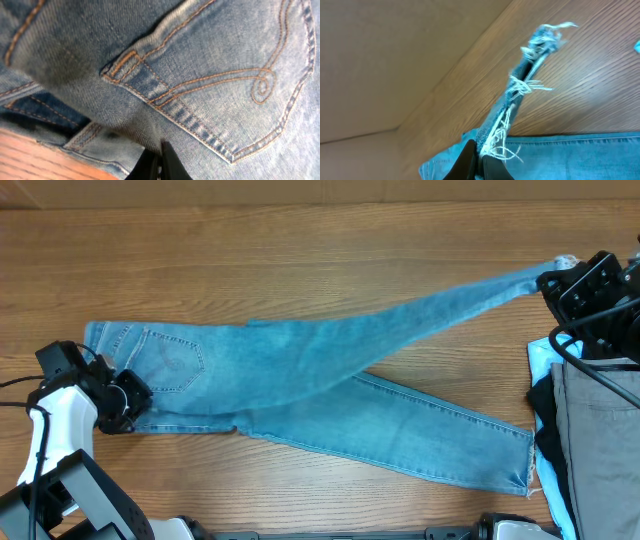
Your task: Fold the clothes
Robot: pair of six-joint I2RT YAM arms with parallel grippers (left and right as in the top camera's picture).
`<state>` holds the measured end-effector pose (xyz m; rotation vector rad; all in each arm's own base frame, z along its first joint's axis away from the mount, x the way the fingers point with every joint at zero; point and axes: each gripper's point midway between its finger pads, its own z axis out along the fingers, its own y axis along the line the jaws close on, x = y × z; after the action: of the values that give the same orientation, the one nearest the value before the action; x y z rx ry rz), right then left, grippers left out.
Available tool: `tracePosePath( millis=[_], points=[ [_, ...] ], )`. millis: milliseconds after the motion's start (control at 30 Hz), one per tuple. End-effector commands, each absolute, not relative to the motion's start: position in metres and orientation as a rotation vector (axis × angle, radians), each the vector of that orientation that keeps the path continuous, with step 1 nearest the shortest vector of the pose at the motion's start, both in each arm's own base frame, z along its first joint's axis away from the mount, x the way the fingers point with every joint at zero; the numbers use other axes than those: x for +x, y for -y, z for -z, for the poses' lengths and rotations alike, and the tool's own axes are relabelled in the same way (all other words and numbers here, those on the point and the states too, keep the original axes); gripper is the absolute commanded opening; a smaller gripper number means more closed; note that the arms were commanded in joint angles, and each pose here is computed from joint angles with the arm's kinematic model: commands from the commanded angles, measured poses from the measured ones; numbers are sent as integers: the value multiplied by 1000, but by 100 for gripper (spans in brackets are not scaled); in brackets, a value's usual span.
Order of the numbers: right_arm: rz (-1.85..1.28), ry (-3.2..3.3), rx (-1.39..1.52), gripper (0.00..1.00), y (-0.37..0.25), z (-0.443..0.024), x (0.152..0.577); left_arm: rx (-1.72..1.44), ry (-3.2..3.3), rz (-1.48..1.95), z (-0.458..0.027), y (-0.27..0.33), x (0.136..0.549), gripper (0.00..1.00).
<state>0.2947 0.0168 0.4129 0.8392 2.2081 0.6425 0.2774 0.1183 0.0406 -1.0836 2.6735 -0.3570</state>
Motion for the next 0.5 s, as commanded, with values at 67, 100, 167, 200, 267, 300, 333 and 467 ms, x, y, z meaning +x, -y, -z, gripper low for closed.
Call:
tracePosePath(
  millis=[67, 100, 167, 200, 267, 300, 333, 467],
  points=[
    [-588, -2155, 829, 4, -9, -426, 286, -972, -2549, 421, -130, -135, 298, 4],
    [-582, -2176, 836, 4, -9, -423, 278, -948, -2524, 391, -157, -140, 296, 4],
    [-572, -2225, 866, 4, -11, -417, 264, -916, -2498, 356, -186, -144, 292, 4],
    [-566, -2253, 882, 4, -12, -413, 255, -909, -2490, 332, -198, -146, 288, 4],
    [-566, -2296, 836, 4, -17, -411, 245, -926, -2483, 242, -222, -151, 275, 4],
    [-591, -2291, 821, 4, -21, -414, 241, -937, -2486, 188, -232, -153, 267, 4],
    [-605, -2285, 829, 4, -22, -415, 239, -943, -2485, 161, -236, -154, 263, 4],
    [-565, -2273, 913, 4, -14, -410, 244, -916, -2431, 92, -256, -158, 262, 4]
  ],
)
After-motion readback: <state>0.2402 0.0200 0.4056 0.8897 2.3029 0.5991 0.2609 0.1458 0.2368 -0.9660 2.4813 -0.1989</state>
